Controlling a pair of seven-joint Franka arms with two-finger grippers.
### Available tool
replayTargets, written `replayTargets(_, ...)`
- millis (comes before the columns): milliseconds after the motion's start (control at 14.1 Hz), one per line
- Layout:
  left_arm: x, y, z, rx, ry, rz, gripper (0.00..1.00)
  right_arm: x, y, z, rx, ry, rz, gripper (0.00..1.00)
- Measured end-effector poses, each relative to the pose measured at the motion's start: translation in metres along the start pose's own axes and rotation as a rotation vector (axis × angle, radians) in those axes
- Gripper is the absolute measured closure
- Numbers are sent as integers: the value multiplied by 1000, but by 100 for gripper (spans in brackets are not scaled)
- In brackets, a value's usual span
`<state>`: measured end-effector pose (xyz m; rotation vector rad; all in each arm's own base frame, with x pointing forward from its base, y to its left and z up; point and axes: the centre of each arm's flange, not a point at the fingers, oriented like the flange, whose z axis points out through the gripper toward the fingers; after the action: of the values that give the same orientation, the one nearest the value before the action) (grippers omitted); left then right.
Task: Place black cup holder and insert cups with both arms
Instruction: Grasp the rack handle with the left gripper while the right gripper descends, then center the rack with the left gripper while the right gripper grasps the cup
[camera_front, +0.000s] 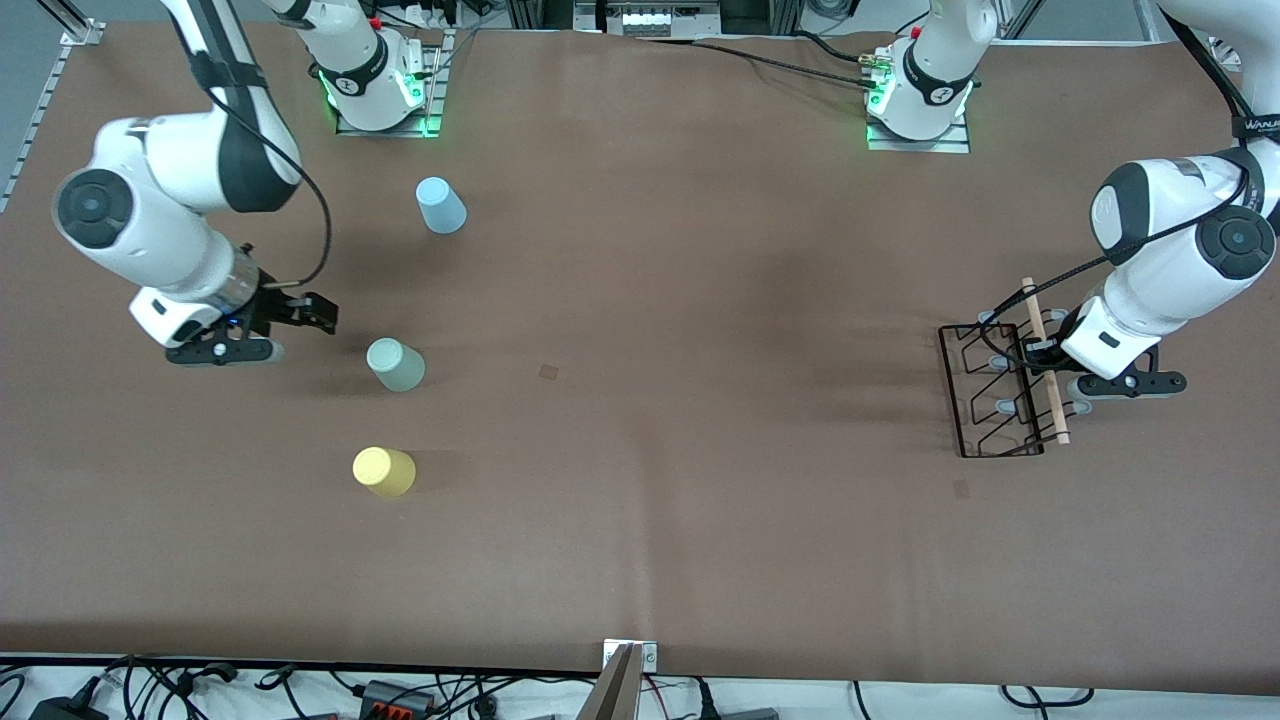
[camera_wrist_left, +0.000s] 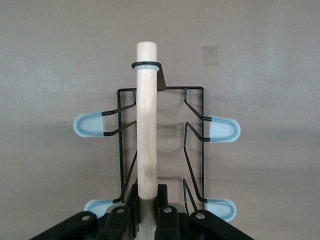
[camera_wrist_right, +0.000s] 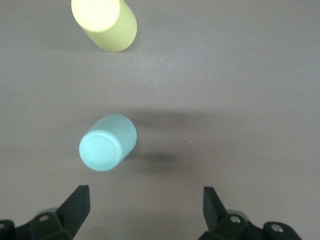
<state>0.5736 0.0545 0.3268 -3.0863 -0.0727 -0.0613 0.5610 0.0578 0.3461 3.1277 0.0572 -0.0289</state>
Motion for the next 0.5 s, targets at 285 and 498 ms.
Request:
replayTargets(285,16,4,-46,6,-38,7,84,2,-14,35,10,59,20,0)
replayTargets(498,27,30,-99,8,-65,47,84,5,-26,55,16,82,33,0)
